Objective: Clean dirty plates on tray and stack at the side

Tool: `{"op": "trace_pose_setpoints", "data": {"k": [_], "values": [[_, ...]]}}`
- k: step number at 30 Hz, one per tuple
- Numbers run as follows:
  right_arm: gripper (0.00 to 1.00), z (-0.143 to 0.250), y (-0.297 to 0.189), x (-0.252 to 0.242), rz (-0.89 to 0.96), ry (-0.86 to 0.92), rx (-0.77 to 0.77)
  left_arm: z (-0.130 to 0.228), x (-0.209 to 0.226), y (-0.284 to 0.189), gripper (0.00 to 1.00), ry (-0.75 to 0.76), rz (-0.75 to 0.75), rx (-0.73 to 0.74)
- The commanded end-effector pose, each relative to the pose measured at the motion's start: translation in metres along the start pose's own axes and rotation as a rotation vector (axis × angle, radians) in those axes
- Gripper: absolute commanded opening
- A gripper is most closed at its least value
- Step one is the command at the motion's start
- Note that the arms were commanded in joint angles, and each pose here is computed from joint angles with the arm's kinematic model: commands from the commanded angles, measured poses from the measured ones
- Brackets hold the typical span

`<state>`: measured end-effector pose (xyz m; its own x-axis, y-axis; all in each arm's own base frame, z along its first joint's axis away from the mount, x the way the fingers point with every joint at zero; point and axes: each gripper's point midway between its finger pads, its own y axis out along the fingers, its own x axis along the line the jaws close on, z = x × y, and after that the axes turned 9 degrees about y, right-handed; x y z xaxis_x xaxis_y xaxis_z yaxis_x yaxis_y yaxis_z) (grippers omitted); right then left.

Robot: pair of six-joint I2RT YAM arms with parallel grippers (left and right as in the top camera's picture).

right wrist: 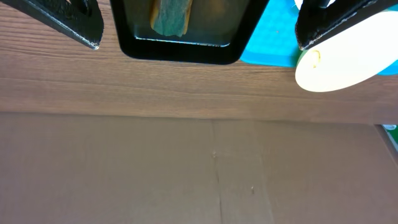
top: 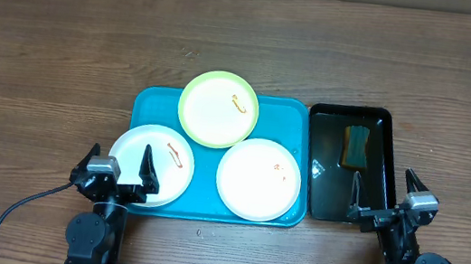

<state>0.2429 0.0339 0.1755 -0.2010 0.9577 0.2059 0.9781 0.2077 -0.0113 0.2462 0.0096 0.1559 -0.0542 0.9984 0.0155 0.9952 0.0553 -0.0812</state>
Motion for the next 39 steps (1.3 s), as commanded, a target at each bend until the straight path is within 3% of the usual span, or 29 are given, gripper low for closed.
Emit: {"op": "trace_pose_setpoints", "data": {"k": [1, 39], "values": [[1.00, 0.0010, -0.0001, -0.0001, -0.003, -0.003, -0.007, -0.0015, 0.0017, -0.0003, 1.00, 0.022, -0.011, -0.011], [1.00, 0.0028, 0.0004, -0.0005, -0.002, -0.001, 0.001, -0.0070, -0.0026, -0.0005, 1.00, -0.021, 0.015, -0.033]]}}
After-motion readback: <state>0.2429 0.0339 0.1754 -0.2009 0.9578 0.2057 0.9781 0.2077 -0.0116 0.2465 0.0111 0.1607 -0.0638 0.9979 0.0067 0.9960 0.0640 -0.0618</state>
